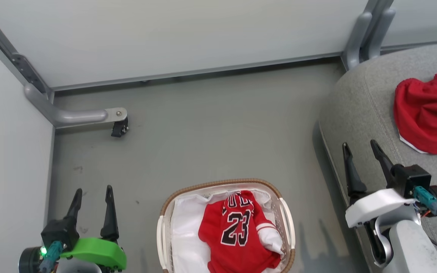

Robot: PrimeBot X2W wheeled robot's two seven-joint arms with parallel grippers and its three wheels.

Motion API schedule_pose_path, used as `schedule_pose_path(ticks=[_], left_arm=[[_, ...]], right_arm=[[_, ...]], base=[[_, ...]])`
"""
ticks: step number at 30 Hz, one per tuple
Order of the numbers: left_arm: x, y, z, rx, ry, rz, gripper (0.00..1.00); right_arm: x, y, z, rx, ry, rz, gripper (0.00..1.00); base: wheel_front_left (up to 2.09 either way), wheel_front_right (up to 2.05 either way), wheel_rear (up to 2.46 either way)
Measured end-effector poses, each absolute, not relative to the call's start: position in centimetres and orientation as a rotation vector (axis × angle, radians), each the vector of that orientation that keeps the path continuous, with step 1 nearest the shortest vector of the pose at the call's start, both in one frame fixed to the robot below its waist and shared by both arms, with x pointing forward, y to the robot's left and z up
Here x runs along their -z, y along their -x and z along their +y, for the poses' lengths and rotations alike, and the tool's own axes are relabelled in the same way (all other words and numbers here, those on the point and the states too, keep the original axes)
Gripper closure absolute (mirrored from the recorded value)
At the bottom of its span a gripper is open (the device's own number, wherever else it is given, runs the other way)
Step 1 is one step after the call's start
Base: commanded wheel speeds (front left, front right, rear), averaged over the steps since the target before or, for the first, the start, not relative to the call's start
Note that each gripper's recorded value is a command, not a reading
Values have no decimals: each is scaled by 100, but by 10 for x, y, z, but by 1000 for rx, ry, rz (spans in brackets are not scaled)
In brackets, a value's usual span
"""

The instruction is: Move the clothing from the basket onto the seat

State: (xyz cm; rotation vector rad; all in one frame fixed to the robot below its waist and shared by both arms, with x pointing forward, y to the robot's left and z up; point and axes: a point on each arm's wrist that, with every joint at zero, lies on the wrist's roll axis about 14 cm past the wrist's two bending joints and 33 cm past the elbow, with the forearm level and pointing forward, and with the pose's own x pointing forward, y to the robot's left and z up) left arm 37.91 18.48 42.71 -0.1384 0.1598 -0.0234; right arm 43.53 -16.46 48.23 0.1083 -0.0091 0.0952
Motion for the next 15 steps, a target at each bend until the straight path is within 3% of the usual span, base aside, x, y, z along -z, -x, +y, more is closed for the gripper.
schedule_pose_path(ticks=[15], left_arm=[[-428,-356,177,37,174,164,0]], right_arm=[[-477,-415,-154,-127,-112,15,0]], base=[[0,0,0]])
